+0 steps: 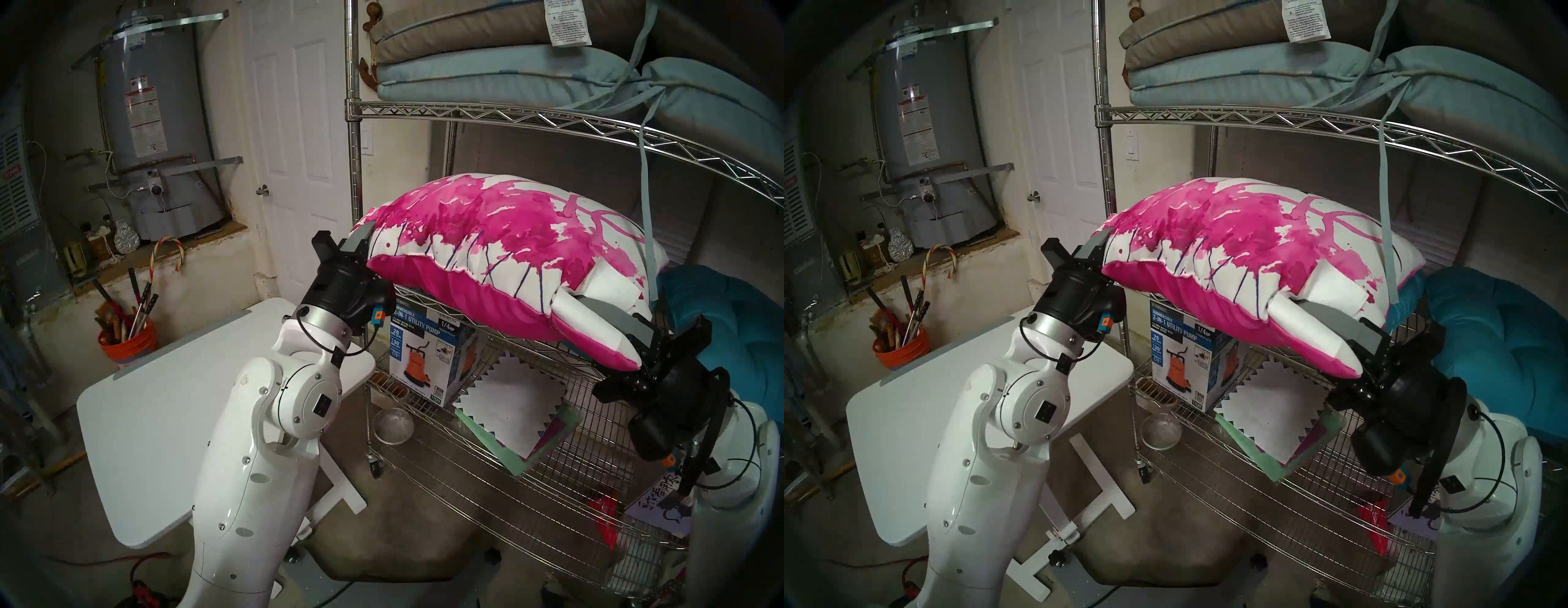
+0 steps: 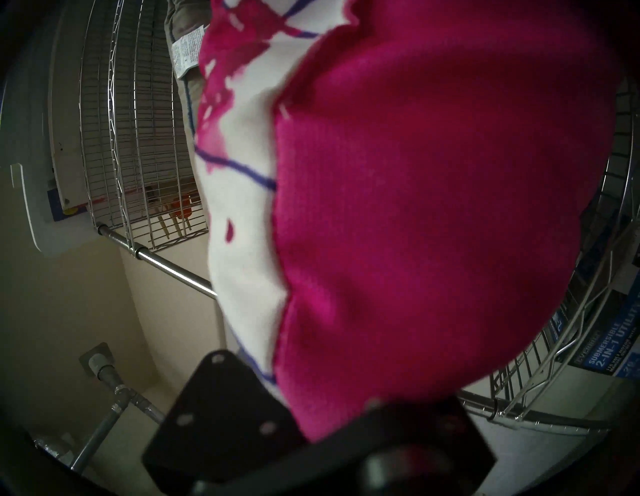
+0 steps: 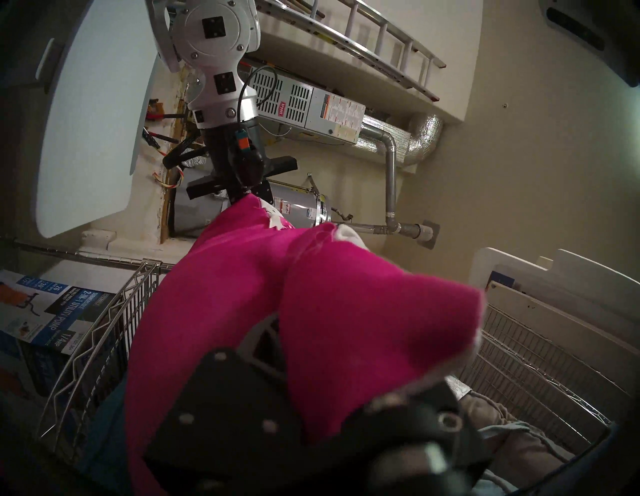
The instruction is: Take cushion off the shelf
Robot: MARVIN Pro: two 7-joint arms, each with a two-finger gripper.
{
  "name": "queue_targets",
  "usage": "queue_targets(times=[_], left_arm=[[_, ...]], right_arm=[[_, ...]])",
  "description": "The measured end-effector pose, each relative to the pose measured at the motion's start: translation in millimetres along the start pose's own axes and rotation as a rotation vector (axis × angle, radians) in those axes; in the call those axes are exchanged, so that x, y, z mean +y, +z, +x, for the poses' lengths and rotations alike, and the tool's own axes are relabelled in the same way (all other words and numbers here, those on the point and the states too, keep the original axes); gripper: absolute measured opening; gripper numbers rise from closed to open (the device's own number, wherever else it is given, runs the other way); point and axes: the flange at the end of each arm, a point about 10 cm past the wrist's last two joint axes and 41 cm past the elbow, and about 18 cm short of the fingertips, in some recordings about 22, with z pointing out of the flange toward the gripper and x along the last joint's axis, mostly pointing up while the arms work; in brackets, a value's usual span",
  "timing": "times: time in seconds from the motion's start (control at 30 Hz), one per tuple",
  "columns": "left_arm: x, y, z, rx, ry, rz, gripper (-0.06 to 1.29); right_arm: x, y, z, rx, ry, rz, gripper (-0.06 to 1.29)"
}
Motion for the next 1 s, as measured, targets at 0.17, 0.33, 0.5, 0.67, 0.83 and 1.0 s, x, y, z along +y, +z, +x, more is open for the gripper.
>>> queue_targets(times=[0.17, 0.33, 0.5, 0.67, 0.83, 1.0], left_arm=[[-6.8, -9.0, 2.0, -0.013, 0.0, 0.005, 0.1], [-14.0, -17.1, 3.3, -0.025, 0.003, 0.013, 0.1], [-21.6, -26.0, 5.7, -0.038, 0.007, 0.02, 0.1], [-29.2, -34.6, 7.5, -0.053, 0.023, 0.021, 0.1], [-37.7, -42.7, 9.8, -0.068, 0.041, 0.024, 0.1], [-45.5, -49.4, 12.6, -0.079, 0.053, 0.026, 0.1]], right_arm=[[-0.9, 1.3, 2.7, 0.01, 0.009, -0.001, 0.09], [-2.3, 2.3, 5.2, 0.018, 0.02, -0.003, 0.09], [-3.5, 3.9, 7.8, 0.029, 0.031, -0.01, 0.09], [-4.8, 8.3, 11.0, 0.048, 0.043, -0.024, 0.09], [-6.3, 13.0, 14.6, 0.069, 0.052, -0.035, 0.09], [-8.0, 16.7, 17.7, 0.088, 0.055, -0.039, 0.09]])
